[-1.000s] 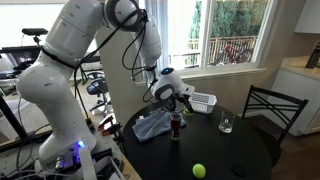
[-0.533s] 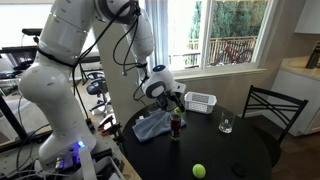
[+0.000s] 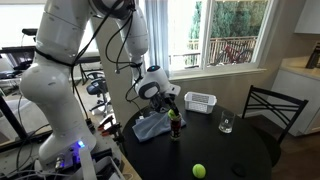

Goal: Put one tennis ball in the container.

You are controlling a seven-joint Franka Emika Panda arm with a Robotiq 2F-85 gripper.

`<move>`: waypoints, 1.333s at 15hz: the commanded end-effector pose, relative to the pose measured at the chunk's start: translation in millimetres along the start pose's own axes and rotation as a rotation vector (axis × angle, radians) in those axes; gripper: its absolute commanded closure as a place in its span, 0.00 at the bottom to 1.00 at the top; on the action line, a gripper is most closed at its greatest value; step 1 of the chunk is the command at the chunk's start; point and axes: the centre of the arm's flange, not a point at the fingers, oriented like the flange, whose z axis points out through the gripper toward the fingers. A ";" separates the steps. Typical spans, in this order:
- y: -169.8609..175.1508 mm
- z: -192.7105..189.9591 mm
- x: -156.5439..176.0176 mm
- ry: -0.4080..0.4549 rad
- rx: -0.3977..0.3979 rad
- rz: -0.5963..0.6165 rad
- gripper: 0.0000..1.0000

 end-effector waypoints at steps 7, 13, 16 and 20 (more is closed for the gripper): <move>5.2 1.0 -22.6 0.036 0.037 -0.121 0.63; 1.9 15.2 -7.8 0.065 0.034 -0.134 0.63; 2.7 21.6 -0.5 0.054 0.022 -0.127 0.12; 4.0 33.7 0.9 0.029 0.012 -0.118 0.00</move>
